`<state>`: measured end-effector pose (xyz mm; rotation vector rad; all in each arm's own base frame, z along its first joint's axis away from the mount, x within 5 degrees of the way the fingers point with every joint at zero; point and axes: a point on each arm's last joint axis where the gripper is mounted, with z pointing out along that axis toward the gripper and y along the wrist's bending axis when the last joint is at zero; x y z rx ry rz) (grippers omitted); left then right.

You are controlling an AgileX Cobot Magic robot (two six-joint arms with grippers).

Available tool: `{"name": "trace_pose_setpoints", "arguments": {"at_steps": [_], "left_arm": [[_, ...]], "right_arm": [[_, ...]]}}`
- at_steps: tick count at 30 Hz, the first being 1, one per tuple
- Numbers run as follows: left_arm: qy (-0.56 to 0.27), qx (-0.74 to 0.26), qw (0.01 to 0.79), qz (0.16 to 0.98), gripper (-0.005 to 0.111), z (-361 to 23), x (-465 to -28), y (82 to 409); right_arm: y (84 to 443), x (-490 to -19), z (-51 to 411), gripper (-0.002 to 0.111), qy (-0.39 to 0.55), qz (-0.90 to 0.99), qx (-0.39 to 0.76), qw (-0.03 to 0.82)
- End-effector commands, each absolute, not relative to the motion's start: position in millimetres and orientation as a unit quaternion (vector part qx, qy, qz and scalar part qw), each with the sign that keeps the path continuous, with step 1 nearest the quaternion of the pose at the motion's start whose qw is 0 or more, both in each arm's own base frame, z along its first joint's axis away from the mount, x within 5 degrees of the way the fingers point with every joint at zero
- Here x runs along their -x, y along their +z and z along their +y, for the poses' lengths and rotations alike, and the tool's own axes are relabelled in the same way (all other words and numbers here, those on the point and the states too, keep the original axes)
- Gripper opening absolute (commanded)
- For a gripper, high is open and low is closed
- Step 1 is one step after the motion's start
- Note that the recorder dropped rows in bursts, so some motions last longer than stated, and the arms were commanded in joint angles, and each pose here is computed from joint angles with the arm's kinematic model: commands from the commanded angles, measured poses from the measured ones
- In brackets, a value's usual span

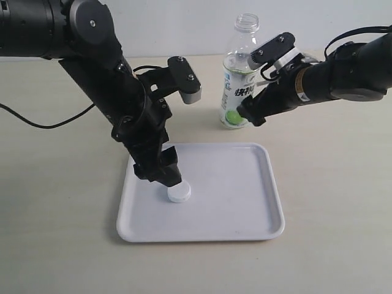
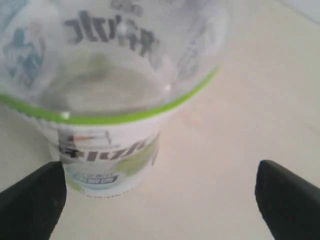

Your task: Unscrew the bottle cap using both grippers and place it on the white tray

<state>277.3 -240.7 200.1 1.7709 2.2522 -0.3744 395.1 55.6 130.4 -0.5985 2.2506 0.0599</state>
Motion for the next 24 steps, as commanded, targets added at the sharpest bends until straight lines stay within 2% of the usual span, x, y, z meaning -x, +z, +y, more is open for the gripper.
{"name": "trace_pose_setpoints", "arguments": {"at_steps": [1, 15, 24], "left_arm": [[-0.127, -0.608, 0.128, 0.773, 0.081, -238.6, -277.1, 202.2], [-0.125, -0.61, 0.12, 0.774, 0.081, -237.5, -276.2, 201.8], [-0.149, -0.589, 0.091, 0.789, 0.081, -234.5, -268.9, 208.3]], "right_arm": [[156.8, -393.8, 54.3, 0.096, 0.017, 0.879, 0.222, 0.421], [181.5, -351.9, 47.6, 0.096, 0.017, 0.884, 0.192, 0.425], [210.9, -308.0, 42.6, 0.096, 0.066, 0.887, 0.086, 0.448]]}}
